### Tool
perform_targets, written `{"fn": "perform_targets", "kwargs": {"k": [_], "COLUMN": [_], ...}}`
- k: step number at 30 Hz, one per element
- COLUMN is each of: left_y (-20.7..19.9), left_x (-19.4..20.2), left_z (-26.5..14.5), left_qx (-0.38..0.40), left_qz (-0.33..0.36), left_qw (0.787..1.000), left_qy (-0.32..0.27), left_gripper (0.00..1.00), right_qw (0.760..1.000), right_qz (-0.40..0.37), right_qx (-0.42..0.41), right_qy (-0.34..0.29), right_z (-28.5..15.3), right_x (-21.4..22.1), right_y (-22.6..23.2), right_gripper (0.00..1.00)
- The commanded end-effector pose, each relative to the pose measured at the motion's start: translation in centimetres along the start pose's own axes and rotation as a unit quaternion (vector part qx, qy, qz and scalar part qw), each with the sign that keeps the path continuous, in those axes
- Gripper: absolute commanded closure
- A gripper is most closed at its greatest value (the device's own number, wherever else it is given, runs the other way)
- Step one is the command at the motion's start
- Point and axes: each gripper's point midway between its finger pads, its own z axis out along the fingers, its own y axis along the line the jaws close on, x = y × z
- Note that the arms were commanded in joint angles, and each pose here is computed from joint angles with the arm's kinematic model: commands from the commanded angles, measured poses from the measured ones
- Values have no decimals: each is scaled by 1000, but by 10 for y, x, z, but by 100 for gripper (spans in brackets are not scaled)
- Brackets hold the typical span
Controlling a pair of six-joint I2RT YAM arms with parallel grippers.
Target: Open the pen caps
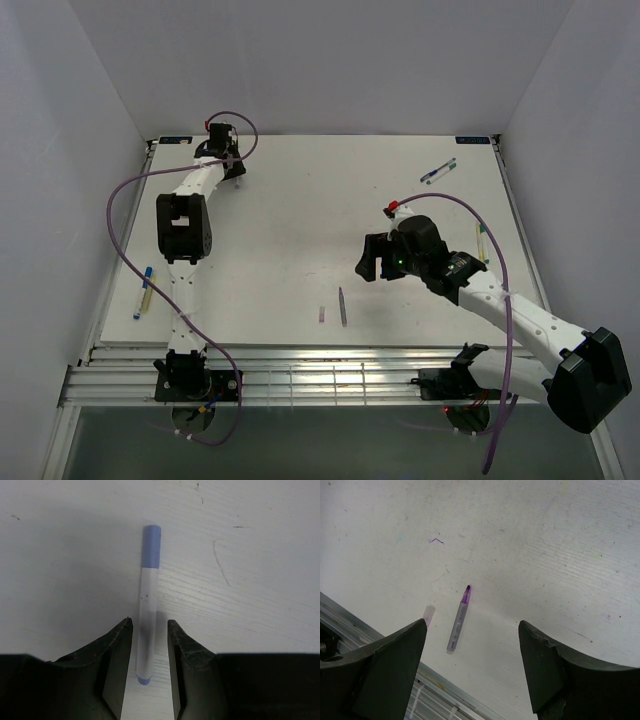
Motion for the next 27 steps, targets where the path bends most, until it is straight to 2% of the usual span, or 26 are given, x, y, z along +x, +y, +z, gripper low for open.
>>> {"fn": "perform_targets", "kwargs": {"k": [1,5,13,19,25,27], "left_y": [-2,-1,2,6,5,4], "left_x": [-15,-10,15,39,35,31], "left_z": [-3,3,12,14,6,1], "left_qx": [1,1,-9,-21,-18,-16], "left_qz": [0,4,13,21,24,26], "left_qw": [1000,1000,1000,999,999,999], "left_qy": [-20,-16,9,41,41,38], "left_gripper": [57,59,69,80,100,100], "right_qw": [1000,1000,999,999,1000,1000], "right_qz": [-3,4,32,45,23,16], "right_qx": [-15,-19,-17,-13,-5,-3], "right_qy": [-20,-21,-11,-15,6,7], "right_z": [-4,-5,-9,-17,-4,-2], "right_x": [-9,-10,-9,-15,-10,-13], "right_y": [5,7,10,12,8,8], "right_gripper": [20,21,24,24,26,27]}}
